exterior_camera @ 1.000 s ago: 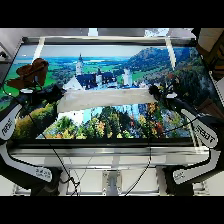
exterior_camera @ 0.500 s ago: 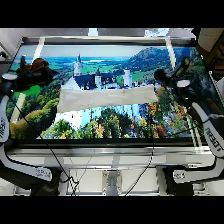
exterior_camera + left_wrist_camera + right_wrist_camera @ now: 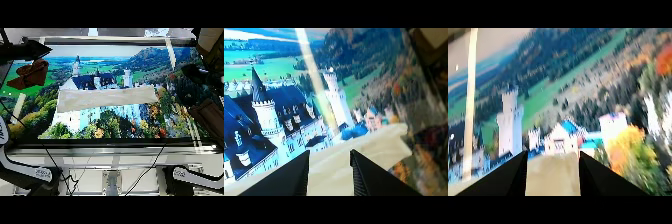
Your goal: Fold the shirts.
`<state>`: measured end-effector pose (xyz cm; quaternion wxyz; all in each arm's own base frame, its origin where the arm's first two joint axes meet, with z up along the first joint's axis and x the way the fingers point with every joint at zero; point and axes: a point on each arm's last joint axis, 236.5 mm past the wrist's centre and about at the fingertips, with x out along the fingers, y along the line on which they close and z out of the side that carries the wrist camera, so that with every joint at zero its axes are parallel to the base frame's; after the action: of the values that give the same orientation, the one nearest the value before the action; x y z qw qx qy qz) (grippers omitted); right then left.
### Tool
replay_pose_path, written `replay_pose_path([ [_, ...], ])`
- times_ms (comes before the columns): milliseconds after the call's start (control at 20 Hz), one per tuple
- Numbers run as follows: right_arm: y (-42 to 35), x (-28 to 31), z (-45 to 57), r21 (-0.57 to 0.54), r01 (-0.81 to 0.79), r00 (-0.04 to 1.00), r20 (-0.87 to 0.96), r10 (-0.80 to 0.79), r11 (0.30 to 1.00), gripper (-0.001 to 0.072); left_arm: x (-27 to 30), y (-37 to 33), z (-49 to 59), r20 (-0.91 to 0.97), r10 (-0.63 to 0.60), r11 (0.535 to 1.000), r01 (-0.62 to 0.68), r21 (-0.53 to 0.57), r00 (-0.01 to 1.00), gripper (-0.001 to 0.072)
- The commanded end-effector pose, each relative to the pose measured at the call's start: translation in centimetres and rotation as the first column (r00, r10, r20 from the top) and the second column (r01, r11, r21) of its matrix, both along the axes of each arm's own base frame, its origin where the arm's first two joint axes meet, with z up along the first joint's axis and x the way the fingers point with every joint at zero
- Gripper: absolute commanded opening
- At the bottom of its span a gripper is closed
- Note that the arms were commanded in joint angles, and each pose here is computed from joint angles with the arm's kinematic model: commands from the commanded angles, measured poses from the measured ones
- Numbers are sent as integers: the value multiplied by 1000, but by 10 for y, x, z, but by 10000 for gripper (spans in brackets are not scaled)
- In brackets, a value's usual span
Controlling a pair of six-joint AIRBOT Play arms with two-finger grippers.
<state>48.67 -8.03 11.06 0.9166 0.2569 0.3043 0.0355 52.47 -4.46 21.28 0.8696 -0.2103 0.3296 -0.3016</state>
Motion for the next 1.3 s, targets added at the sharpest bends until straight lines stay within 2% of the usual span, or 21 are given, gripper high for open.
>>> replay_pose_path([
  [0,-13,-48,-27,58,-81,980,-176,90,995,381,-11,-20,0,5,-77,979,74,191,997,284],
  [50,-14,-53,-39,74,-90,972,-213,104,993,381,-12,-26,-8,-7,-92,967,91,236,996,371],
  [100,-10,-57,-52,106,-108,959,-252,132,988,381,-13,-33,-15,-18,-103,955,104,277,994,529],
  [150,-3,-59,-68,149,-126,943,-289,166,981,381,-14,-39,-18,-23,-113,947,115,299,993,561],
  [250,16,-60,-96,266,-166,911,-328,251,950,382,-16,-51,-20,-26,-138,941,139,310,990,561],
  [400,43,-47,-129,467,-175,889,-302,343,867,384,-19,-61,-22,-33,-159,936,161,314,987,561],
  [450,49,-42,-142,499,-167,887,-301,351,850,398,-20,-64,-22,-36,-164,934,167,315,986,561],
  [500,52,-36,-158,498,-160,886,-308,346,852,443,-21,-65,-22,-38,-168,934,172,314,985,561],
  [650,59,-21,-197,406,-160,883,-349,314,900,443,-21,-64,-24,-54,-152,936,161,313,987,559],
  [800,79,-14,-211,324,-237,867,-354,350,916,441,-24,-62,-29,-75,-151,931,168,323,986,557],
  [1250,149,11,-229,342,-366,794,-371,482,865,424,-29,-60,-40,-118,-161,924,192,330,980,555],
])
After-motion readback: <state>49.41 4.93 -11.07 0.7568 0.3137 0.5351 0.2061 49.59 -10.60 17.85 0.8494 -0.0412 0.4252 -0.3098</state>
